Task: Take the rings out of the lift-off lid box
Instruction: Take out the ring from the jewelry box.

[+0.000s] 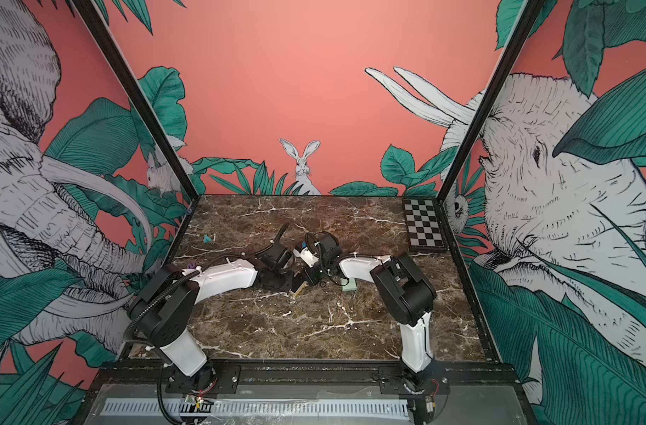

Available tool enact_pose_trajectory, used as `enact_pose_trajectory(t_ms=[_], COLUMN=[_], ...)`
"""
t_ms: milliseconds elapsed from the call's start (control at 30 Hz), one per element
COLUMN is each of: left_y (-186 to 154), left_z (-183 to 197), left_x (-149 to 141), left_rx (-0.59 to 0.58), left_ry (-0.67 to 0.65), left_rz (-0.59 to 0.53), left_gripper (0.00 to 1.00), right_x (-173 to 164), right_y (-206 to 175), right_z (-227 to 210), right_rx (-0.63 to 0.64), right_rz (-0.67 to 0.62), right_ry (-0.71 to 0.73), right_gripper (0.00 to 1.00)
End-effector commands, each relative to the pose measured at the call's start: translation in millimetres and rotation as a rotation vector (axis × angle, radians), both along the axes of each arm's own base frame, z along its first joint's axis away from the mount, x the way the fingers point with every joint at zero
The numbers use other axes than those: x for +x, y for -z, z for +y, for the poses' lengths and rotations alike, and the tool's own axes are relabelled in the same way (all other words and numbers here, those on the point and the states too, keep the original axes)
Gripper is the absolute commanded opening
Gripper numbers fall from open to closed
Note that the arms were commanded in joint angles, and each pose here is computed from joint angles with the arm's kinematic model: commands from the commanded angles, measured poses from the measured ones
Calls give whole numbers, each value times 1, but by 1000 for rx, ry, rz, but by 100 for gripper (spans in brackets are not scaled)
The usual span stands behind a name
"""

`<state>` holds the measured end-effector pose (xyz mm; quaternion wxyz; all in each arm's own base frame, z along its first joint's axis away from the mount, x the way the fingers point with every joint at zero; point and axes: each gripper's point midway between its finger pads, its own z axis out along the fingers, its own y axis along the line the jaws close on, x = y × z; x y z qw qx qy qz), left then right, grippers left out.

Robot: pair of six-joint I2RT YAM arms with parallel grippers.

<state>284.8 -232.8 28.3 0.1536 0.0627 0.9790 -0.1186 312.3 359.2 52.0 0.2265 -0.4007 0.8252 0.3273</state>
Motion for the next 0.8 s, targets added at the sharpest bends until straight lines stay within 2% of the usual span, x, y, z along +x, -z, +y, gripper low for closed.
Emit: enact_pose_trajectory(t_ms=[0,433,600,767], left_y=[7,6,6,6], left_z=[14,18,20,21], left_x=[-10,-12,-13,-13], left_rx=[43,61,68,72], left_ry=[-20,-21,-27,-41], left_rz=[33,39,42,43], left_gripper=[21,20,20,20], right_x=[3,19,28,27], right_y=[-29,-35,-50,-58], right_z=[8,-1,-8,-12], right_rx=[87,202,293,290], right_rz=[-44,-20,8,-3], right_ry=[0,89,123,117], right_gripper=[0,0,0,0])
